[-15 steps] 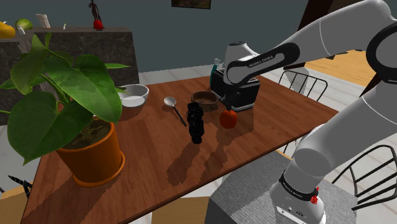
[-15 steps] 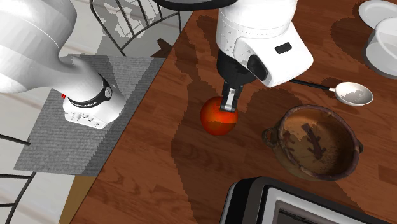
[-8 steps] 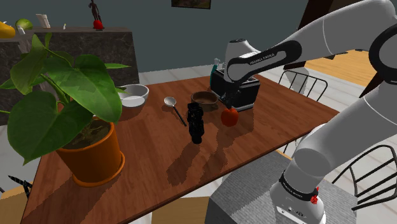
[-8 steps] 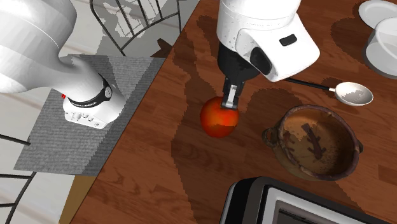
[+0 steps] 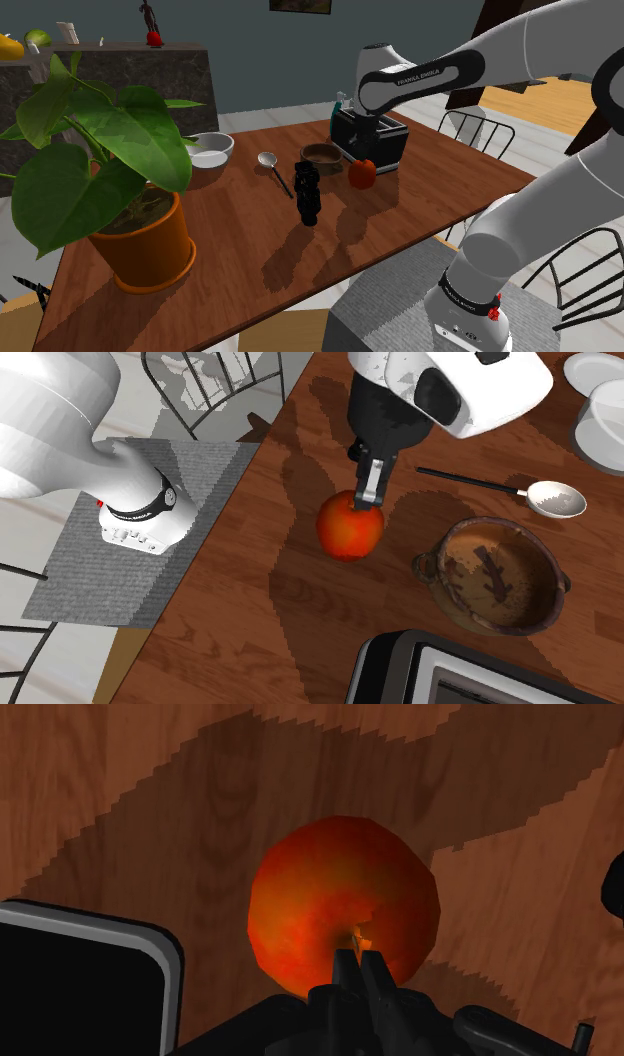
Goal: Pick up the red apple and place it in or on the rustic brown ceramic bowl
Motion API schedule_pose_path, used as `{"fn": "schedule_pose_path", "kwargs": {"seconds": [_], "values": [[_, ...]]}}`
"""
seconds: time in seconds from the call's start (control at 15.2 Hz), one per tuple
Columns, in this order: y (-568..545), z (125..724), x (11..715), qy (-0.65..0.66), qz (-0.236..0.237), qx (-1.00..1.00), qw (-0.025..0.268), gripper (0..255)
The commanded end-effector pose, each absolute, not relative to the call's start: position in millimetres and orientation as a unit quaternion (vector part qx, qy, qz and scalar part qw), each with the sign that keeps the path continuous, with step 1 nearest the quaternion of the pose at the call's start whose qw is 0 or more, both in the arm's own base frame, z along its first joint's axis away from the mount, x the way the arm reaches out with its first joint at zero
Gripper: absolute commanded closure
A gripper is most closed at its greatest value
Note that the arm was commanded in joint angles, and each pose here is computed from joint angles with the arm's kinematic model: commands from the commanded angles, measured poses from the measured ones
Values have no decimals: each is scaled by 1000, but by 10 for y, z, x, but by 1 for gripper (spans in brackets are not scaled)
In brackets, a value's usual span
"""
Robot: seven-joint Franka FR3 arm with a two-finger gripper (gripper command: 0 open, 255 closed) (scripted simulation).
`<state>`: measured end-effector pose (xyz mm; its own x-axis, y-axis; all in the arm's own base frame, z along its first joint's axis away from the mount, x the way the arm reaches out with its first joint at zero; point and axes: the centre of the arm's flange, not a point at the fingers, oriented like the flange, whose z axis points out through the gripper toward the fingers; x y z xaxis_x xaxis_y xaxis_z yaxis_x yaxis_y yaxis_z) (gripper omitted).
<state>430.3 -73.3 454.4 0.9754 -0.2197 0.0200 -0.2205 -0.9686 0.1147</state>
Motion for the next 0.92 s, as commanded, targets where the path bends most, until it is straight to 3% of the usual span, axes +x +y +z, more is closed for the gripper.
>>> {"fn": "schedule_pose_path", "kwargs": {"seconds": [0.0, 0.86], "values": [[-734, 4645, 4292, -111, 3, 992, 58, 255], [-734, 5331, 4292, -111, 3, 992, 58, 255]]}}
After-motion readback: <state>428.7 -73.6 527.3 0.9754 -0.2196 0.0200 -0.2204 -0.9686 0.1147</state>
